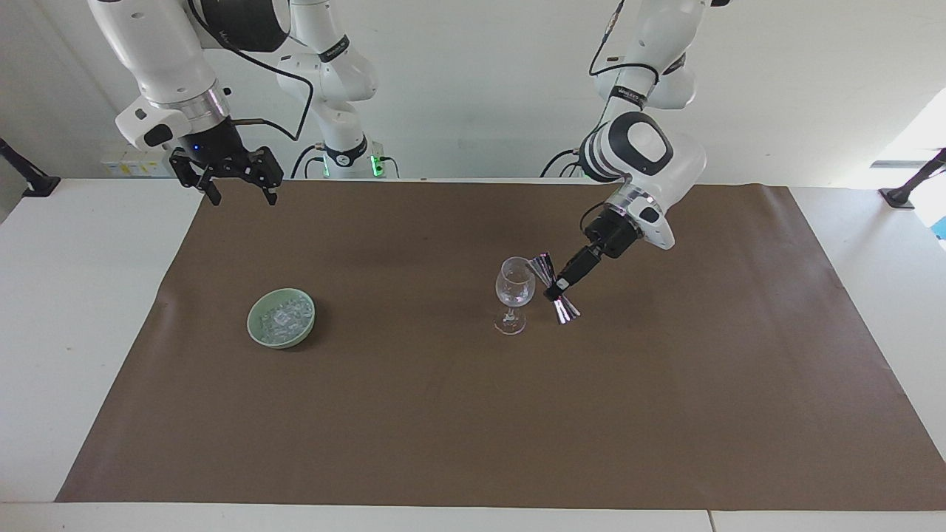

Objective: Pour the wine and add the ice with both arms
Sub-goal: 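Move the jigger with the left gripper back from the glass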

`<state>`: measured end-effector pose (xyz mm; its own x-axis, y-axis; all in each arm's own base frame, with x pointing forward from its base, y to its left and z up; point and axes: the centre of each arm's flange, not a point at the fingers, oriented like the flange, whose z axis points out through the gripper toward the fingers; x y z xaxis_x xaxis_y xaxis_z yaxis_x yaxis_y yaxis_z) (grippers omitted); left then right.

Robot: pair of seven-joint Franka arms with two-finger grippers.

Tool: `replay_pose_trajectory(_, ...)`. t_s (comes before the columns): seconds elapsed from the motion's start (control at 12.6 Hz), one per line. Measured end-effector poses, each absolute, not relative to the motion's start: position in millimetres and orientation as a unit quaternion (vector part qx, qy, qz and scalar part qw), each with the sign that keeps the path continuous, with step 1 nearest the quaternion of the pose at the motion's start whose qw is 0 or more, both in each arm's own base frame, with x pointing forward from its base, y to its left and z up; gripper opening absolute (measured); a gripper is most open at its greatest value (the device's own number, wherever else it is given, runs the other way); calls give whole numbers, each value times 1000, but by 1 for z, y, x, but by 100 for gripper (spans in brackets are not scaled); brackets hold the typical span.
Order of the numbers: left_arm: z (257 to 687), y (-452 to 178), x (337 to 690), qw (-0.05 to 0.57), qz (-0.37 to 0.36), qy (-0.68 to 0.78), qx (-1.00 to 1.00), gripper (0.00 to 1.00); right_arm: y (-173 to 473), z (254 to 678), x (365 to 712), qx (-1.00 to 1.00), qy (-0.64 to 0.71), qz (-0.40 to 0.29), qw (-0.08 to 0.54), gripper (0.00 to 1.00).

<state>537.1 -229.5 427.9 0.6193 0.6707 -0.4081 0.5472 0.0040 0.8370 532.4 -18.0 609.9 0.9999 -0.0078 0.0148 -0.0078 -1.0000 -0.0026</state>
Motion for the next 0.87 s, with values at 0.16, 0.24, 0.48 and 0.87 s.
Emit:
replay_pose_trajectory(0.16, 430, -223, 539, 564, 17, 489, 665, 22, -18, 607, 534, -1000, 4, -14, 1, 100)
replay_pose_trajectory(0.24, 430, -218, 540, 564, 2, 513, 647, 22, -19, 603, 536, -1000, 4, -27, 0, 100)
replay_pose_trajectory(0.48, 424, -191, 546, 557, -48, 598, 575, 22, -21, 582, 537, -999, 7, -49, -1, 100)
replay_pose_trajectory(0.87, 423, -160, 552, 544, -118, 692, 460, 22, -24, 561, 537, -998, 11, -55, -1, 100)
